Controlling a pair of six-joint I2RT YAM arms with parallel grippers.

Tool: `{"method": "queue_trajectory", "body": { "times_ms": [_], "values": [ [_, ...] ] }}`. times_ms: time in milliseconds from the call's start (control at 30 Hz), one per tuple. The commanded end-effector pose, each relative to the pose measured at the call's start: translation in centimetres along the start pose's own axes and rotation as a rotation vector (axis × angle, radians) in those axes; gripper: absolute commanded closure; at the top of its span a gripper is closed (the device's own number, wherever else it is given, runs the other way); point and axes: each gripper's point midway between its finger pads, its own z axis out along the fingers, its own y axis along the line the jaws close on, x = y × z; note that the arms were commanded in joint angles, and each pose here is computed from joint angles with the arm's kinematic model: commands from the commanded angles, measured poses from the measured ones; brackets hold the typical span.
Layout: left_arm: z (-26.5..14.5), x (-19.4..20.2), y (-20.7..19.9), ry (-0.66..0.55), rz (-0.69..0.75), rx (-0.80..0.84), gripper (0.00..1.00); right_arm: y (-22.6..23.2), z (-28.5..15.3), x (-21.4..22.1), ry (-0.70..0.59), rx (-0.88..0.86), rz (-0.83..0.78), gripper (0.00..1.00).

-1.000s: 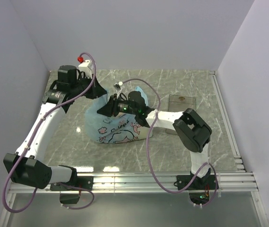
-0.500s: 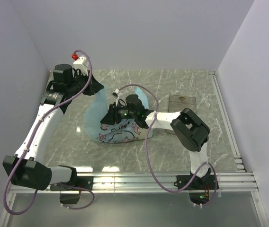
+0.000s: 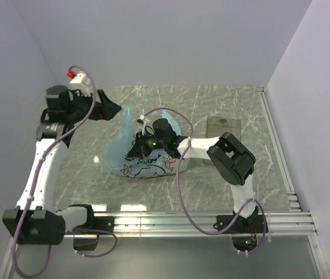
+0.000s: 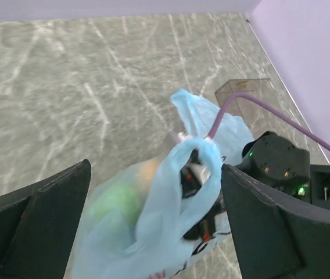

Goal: Place the fake fruits into the plastic bag and tie a complex knot

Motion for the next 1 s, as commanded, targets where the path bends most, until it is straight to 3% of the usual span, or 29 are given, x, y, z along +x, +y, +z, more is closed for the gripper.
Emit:
{"method": "queue_trajectory", "body": {
  "times_ms": [0, 267, 367, 667, 900, 967],
  "values": [
    [-3.3, -0.1, -0.5, -0.016, 0.048, 0.052, 0.01, 2.0, -0.5, -1.4, -0.025, -0.038, -0.058, 1.00],
    [-5.4, 9.6, 1.2, 0.212, 0.137, 0.213, 0.01, 2.1, -0.6, -2.3, -0.029, -0.037, -0.071, 1.00],
    [-5.0, 11.3, 1.2, 0.209, 0.157, 0.269, 0.01, 2.3, -0.5, -2.5, -0.030, -0.037, -0.079, 1.00],
    [-3.2, 13.6, 1.1, 0.190, 0.295, 0.381, 0.01, 1.8, 0.0, -3.2, -0.018, -0.018, -0.051, 1.00],
    [0.1, 12.9, 2.2, 0.099, 0.362, 0.308, 0.01, 2.3, -0.4, -3.5, -0.027, -0.034, -0.063, 1.00],
    [1.1, 12.6, 2.7, 0.099, 0.307, 0.302, 0.08, 2.1, -0.5, -3.5, -0.029, -0.025, -0.078, 1.00]
  ]
}}
